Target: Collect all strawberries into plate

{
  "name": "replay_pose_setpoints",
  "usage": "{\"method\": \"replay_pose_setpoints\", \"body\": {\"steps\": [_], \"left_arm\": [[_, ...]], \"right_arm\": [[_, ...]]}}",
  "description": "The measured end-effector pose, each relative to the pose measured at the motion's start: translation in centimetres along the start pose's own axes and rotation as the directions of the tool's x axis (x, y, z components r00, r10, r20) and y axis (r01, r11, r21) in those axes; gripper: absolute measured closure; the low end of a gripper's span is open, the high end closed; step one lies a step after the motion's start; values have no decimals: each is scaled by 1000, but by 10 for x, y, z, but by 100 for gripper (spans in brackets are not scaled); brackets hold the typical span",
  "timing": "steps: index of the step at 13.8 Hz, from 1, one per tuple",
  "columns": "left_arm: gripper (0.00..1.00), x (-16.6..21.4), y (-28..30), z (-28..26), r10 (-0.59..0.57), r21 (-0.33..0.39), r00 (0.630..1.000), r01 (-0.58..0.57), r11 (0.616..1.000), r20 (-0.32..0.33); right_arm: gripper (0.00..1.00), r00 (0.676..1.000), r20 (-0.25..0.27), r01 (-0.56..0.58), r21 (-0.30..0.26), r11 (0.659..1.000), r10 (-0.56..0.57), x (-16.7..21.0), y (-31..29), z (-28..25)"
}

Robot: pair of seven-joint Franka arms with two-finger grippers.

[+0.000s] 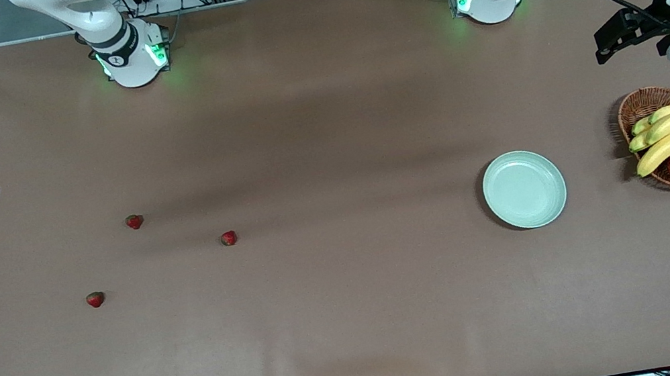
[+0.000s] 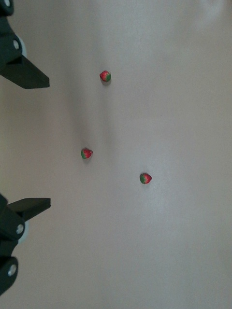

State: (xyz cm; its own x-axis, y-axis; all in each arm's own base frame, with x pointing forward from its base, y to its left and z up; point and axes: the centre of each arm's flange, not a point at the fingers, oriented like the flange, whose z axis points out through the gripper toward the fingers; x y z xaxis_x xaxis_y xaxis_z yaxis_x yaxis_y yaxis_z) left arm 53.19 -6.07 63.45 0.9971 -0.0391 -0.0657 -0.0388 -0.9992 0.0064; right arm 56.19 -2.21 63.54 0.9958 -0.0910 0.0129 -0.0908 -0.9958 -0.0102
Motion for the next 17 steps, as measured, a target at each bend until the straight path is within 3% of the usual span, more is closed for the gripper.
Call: {"method": "replay_pose_setpoints", "body": {"steps": [6, 17], "left_arm": [[0, 3, -8, -6, 1, 49, 1000, 0, 999, -16], [0, 9, -3, 4, 9, 51, 1000, -9, 999, 3]], "right_arm": [[0, 1000, 0, 0, 0, 1000, 0, 0, 0, 0], [0, 1000, 9, -2, -1, 1000, 2, 1, 1, 4]]}}
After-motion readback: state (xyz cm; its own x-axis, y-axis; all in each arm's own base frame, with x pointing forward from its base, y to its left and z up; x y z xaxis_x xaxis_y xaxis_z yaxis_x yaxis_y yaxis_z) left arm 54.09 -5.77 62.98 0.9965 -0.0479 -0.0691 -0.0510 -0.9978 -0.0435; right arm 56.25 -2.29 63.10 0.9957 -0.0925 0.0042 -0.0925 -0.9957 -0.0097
